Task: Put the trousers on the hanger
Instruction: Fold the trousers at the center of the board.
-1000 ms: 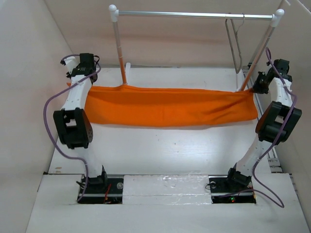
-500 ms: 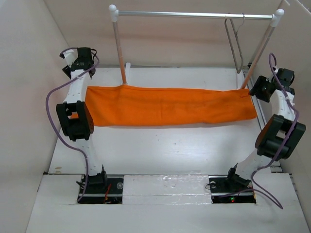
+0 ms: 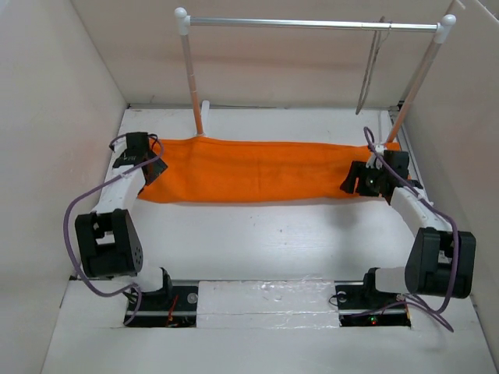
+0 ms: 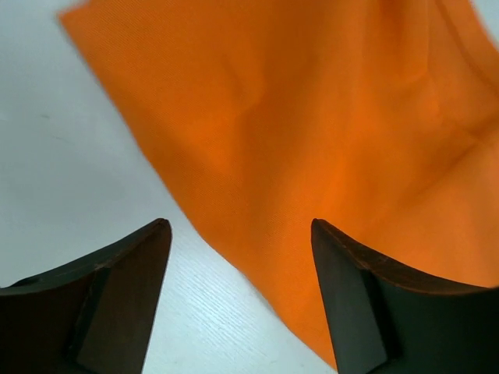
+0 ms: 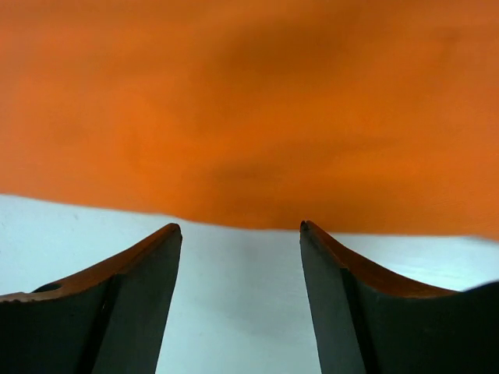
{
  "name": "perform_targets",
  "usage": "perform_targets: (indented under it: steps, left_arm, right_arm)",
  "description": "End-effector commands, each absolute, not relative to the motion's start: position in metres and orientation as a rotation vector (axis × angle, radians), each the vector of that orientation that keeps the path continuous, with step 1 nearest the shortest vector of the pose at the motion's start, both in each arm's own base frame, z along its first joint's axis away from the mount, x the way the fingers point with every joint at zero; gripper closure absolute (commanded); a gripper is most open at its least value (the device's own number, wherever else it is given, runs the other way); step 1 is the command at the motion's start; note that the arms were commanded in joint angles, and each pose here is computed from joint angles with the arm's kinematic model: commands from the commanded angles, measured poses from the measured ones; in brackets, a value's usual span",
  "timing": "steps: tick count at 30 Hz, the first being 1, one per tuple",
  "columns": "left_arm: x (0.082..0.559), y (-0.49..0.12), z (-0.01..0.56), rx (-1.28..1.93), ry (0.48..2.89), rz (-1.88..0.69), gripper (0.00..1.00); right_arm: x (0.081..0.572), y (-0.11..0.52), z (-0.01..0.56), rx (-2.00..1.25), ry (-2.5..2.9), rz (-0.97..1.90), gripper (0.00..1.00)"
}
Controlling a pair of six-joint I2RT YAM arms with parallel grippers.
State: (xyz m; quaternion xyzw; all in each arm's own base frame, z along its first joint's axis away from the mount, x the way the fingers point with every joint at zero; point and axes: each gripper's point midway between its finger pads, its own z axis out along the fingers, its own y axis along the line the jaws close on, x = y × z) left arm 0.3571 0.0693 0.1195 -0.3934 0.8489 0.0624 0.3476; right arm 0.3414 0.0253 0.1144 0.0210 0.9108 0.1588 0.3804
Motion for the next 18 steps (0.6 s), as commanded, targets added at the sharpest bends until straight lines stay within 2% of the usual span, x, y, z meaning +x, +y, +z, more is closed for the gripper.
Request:
perform_targets:
  steps: [1,11,14,18]
  left_arm:
    - [0.358,0.039,0.086,-1.019,2.339,-0.004,0.3]
    - [0.346,0.019,0.036,-1.047,2.487,-0.086,0.29]
    - [0.352,0.029,0.029,-1.053,2.483,-0.017,0.29]
    - [0.359,0.043,0.014,-1.105,2.479,0.103,0.32]
  right_arm:
    - [0.34,0.035,0.096,0.09,2.313,0.514,0.32]
    - [0.321,0.008,0.067,0.387,2.308,0.53,0.27]
    - [0.332,0.001,0.059,0.428,2.29,0.538,0.24]
    - [0.357,-0.002,0.054,0.478,2.192,0.602,0.27]
